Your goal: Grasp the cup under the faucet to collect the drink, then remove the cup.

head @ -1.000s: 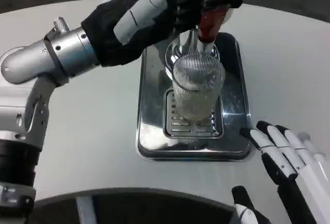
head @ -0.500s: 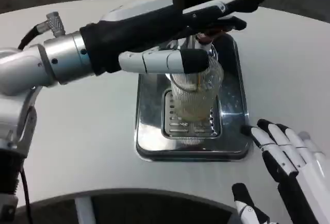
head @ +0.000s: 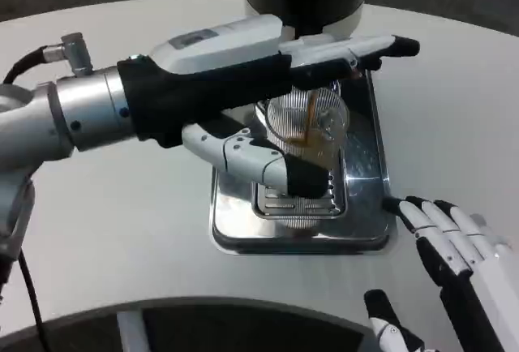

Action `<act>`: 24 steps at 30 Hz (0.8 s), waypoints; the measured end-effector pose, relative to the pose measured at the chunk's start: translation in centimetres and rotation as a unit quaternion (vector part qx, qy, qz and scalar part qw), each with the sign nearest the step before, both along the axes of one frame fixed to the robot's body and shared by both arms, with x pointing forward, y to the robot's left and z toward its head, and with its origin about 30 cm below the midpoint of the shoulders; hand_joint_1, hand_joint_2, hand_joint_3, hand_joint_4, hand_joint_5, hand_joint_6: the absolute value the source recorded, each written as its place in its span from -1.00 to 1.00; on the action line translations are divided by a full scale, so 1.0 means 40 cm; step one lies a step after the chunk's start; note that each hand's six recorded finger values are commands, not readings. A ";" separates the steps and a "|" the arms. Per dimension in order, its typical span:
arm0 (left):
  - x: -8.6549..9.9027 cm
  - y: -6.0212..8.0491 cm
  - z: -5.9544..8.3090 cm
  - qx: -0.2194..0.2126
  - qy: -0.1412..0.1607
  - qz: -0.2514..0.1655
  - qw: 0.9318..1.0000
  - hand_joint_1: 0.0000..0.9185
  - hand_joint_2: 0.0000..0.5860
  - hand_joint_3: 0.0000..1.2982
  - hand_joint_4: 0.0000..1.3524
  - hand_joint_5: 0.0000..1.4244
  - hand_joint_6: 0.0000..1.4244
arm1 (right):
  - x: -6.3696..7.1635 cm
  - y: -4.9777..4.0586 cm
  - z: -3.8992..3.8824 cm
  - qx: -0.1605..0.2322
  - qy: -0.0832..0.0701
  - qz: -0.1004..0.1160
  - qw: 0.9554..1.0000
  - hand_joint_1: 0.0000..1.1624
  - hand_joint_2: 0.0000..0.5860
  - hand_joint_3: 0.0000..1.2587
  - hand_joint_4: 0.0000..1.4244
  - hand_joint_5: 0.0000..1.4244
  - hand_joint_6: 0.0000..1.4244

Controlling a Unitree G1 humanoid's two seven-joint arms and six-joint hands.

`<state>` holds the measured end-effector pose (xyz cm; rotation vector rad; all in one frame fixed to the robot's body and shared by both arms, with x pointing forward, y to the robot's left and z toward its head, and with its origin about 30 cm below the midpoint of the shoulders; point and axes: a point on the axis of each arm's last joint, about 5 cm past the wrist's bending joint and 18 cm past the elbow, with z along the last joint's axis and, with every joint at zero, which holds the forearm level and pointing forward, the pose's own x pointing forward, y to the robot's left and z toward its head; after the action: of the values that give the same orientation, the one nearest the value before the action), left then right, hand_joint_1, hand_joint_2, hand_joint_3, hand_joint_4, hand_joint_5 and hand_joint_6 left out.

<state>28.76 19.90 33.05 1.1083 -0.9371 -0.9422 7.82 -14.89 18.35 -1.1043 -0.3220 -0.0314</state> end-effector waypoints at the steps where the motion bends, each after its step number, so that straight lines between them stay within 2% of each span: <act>1: -0.001 0.000 -0.001 0.000 -0.005 0.001 1.000 -1.00 -0.68 -1.00 -1.00 -0.91 -0.96 | 0.001 0.000 -0.002 0.007 0.003 -0.003 1.000 -0.26 0.45 -0.82 -0.88 -0.91 -0.86; 6: -0.008 0.003 -0.005 0.008 -0.030 0.004 1.000 -1.00 -0.68 -1.00 -1.00 -0.92 -0.97 | 0.008 0.001 -0.002 0.046 0.008 -0.022 0.999 -0.20 0.33 -0.86 -0.95 -0.95 -0.88; 10: -0.009 0.003 -0.014 0.003 -0.029 0.004 1.000 -1.00 -0.68 -1.00 -1.00 -0.92 -0.98 | 0.025 0.007 0.003 0.084 0.010 -0.020 0.996 -0.14 0.25 -0.88 -0.98 -0.99 -0.93; 13: -0.011 0.003 -0.017 0.000 -0.030 0.005 1.000 -1.00 -0.68 -1.00 -1.00 -0.92 -0.98 | 0.042 0.010 -0.001 0.111 0.016 -0.019 0.993 -0.13 0.20 -0.91 -1.00 -1.00 -0.95; 16: -0.013 0.004 -0.020 -0.003 -0.031 0.005 1.000 -1.00 -0.68 -1.00 -1.00 -0.92 -0.98 | 0.072 0.017 -0.011 0.136 0.025 -0.014 0.990 -0.08 0.11 -0.98 -1.00 -1.00 -0.97; 18: -0.014 0.004 -0.019 -0.003 -0.032 0.006 0.999 -1.00 -0.68 -1.00 -1.00 -0.92 -0.98 | 0.087 0.021 -0.012 0.144 0.024 -0.008 0.989 -0.05 0.08 -1.00 -1.00 -1.00 -0.97; 20: -0.016 0.005 -0.020 -0.003 -0.032 0.008 0.999 -1.00 -0.68 -1.00 -1.00 -0.92 -0.99 | 0.109 0.023 -0.020 0.156 0.032 -0.002 0.987 0.02 0.00 -1.00 -1.00 -1.00 -0.98; 22: -0.018 0.005 -0.020 -0.004 -0.031 0.009 0.999 -1.00 -0.68 -1.00 -1.00 -0.92 -0.99 | 0.134 0.026 -0.030 0.177 0.044 0.002 0.983 0.06 -0.07 -1.00 -1.00 -1.00 -0.99; 24: -0.018 0.004 -0.020 -0.005 -0.031 0.009 0.999 -1.00 -0.68 -1.00 -1.00 -0.92 -0.99 | 0.152 0.029 -0.034 0.197 0.044 0.007 0.979 0.10 -0.14 -1.00 -1.00 -1.00 -1.00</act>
<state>28.02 20.07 32.26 1.1417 -0.9789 -0.8919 13.90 -13.75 17.00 -0.7076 -0.2309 -0.0331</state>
